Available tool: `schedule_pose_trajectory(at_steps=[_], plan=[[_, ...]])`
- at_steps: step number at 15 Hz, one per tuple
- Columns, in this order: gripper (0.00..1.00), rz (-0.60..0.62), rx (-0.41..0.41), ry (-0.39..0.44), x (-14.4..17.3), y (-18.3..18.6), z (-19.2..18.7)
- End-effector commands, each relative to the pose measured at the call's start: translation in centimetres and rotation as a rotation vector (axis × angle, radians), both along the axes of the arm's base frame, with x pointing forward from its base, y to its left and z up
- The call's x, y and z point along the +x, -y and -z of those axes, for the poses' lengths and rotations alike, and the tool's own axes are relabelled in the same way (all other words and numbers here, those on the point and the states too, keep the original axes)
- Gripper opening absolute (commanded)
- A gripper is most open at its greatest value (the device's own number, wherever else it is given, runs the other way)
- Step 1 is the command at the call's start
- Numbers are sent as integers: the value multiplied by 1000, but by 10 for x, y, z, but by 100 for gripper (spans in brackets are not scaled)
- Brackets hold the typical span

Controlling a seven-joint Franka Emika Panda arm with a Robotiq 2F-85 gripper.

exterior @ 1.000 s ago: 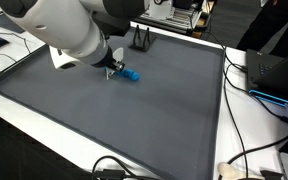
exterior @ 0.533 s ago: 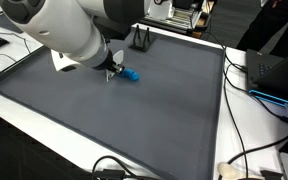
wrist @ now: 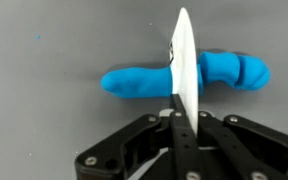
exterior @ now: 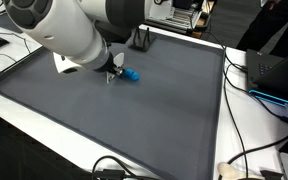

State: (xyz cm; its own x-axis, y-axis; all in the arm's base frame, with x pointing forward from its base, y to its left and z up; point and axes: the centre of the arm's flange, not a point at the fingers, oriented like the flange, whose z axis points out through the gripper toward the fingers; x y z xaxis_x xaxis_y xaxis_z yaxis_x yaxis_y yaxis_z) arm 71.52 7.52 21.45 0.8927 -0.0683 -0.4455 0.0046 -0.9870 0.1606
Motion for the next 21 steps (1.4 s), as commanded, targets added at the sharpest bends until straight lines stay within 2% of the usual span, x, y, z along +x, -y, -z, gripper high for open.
schedule_pose_trajectory(at_steps=[1,4,9,13,21], plan=[[1,8,3,3,-10,2,24],[1,-3,15,-36,-12,4,31],[1,-15,21,-50,-13,3,35],[1,-22,34,-107,-15,4,41],[1,-23,35,-146,-23,4,49]])
